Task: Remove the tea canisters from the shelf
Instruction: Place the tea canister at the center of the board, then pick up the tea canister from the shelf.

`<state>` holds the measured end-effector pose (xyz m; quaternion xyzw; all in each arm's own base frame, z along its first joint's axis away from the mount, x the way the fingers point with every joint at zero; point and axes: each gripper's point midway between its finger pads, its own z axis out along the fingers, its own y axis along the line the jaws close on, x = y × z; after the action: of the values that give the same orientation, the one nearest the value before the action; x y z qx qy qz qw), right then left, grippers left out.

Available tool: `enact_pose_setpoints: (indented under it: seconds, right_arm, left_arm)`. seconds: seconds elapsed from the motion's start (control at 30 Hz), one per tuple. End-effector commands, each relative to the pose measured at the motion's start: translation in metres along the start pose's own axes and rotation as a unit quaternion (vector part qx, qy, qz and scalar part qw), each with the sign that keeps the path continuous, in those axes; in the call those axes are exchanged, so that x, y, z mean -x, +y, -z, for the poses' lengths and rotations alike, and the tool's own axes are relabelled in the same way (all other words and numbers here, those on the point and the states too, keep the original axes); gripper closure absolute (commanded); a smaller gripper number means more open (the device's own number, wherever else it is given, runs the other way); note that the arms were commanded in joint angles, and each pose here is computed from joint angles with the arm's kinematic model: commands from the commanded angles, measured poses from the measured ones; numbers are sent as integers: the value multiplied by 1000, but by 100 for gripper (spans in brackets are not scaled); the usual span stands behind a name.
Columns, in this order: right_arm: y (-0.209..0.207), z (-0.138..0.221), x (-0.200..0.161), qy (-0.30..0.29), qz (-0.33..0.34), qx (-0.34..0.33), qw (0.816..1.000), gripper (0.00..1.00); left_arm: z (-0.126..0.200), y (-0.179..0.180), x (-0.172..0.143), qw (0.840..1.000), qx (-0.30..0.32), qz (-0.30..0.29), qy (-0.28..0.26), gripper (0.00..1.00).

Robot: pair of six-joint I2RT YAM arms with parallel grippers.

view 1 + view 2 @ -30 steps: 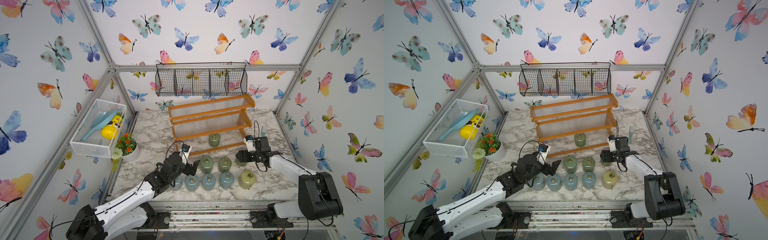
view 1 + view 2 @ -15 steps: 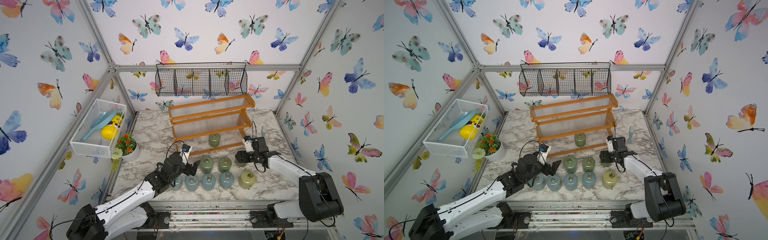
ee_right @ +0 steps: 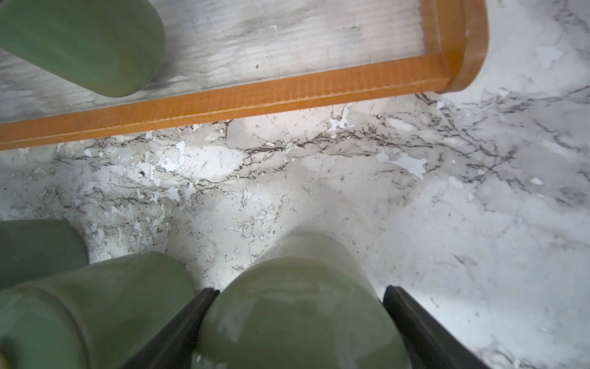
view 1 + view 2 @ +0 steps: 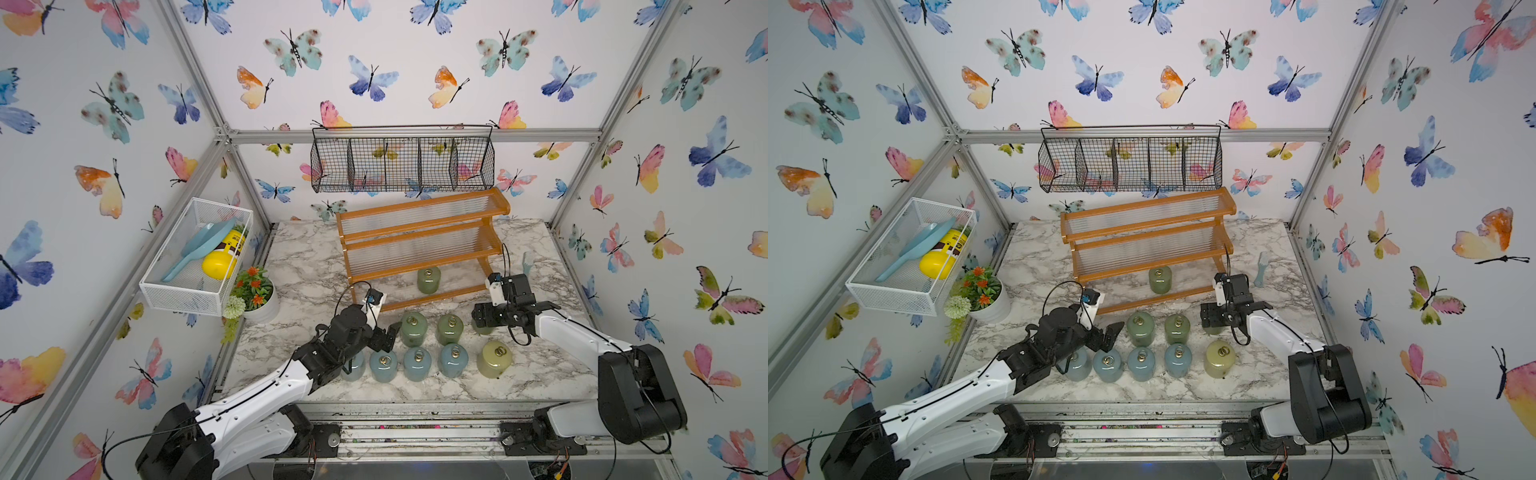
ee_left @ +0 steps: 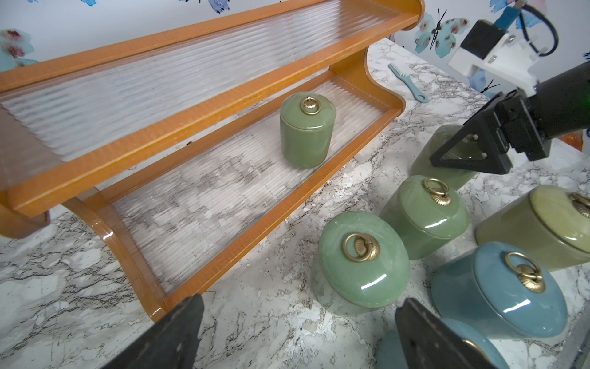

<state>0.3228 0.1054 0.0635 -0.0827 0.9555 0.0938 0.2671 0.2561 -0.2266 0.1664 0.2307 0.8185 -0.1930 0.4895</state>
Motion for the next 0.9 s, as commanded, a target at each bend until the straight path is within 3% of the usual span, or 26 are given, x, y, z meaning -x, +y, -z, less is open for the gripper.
enact_pose_setpoints:
  seconds: [0.0,0.43,0.57,0.87]
  right_arm:
    - [1,8,11,-14,-7,-3,1000,12]
    - [13,43,60,-87,-16,19,996,0]
    - [18,58,80,-116,-15,29,993,0]
    - [25,70,96,-142,-14,43,989,0]
  left_arm:
    - [-1,-3,3,1000,-13,3,-7,2]
    - [-26,-15,25,999,-7,38,-4,2]
    - [-41,-17,32,998,48,43,9,2]
    - [-76,-33,46,990,112,88,22,2]
